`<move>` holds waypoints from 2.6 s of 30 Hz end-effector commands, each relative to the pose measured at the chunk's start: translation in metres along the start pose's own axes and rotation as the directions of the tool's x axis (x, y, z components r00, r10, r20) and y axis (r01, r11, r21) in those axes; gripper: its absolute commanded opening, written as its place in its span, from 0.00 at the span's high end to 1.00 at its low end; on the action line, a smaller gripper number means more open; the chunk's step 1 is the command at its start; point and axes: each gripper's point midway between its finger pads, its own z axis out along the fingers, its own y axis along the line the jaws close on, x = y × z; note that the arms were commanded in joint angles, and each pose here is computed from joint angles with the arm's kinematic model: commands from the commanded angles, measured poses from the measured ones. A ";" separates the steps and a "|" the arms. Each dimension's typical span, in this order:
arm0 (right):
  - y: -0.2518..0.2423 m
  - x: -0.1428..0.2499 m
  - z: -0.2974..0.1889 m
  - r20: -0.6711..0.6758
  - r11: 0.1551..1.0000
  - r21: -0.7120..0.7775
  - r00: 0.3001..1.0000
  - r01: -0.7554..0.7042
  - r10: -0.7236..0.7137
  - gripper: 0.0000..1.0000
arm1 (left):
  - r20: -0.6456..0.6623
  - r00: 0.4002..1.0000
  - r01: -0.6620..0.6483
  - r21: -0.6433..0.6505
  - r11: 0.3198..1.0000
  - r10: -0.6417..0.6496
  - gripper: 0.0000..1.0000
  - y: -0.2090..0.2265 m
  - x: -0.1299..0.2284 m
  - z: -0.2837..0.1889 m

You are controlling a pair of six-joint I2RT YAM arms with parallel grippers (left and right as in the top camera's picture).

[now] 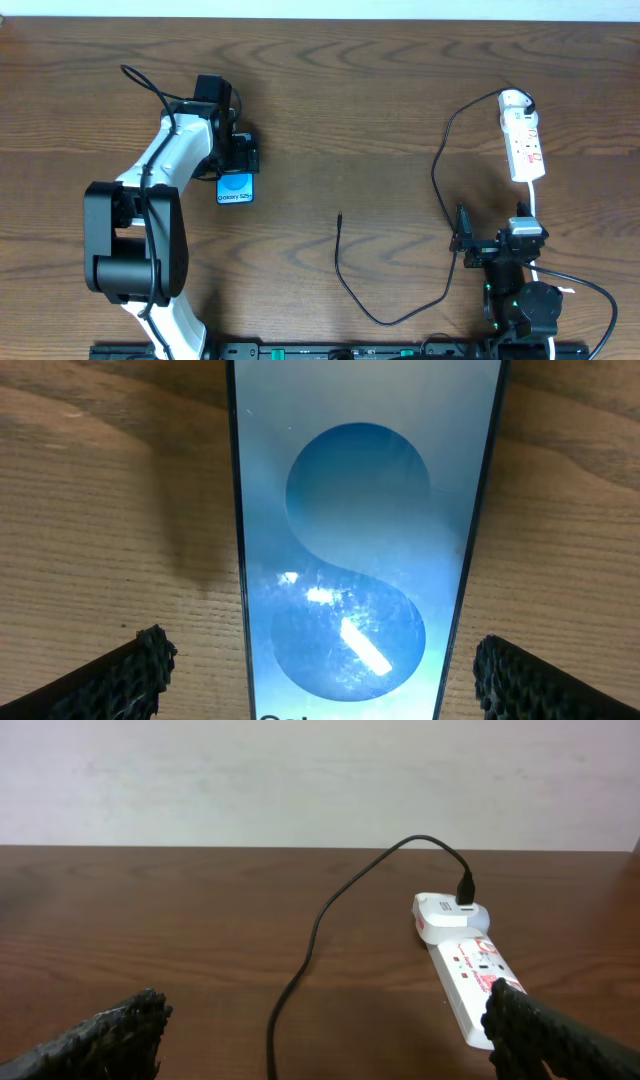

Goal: Plug charger to phone and switch on socket
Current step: 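Lower the open left gripper down onto the phone, then close the left gripper on the phone's long edges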

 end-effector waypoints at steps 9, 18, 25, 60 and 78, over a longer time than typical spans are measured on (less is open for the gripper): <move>-0.001 0.002 0.000 -0.005 1.000 0.008 1.000 -0.013 0.013 0.01 | 0.002 1.000 0.003 0.043 0.999 -0.003 0.02 -0.007 -0.003 0.001; -0.001 0.002 0.000 -0.005 1.000 0.008 1.000 -0.013 0.013 0.01 | 0.001 1.000 -0.002 0.044 0.999 0.002 0.02 -0.008 -0.003 0.004; -0.001 0.002 0.000 -0.005 1.000 0.008 1.000 -0.013 0.013 0.01 | -0.018 1.000 -0.002 0.040 0.999 0.003 0.02 -0.008 -0.001 0.012; -0.001 0.002 0.000 -0.006 1.000 0.008 1.000 -0.013 0.013 0.01 | 0.005 1.000 0.007 0.016 1.000 -0.007 0.02 -0.010 -0.005 0.012; -0.001 0.002 0.000 -0.005 1.000 0.008 1.000 -0.013 0.013 0.01 | -0.037 0.999 0.007 0.007 1.000 -0.007 0.02 -0.009 0.000 0.033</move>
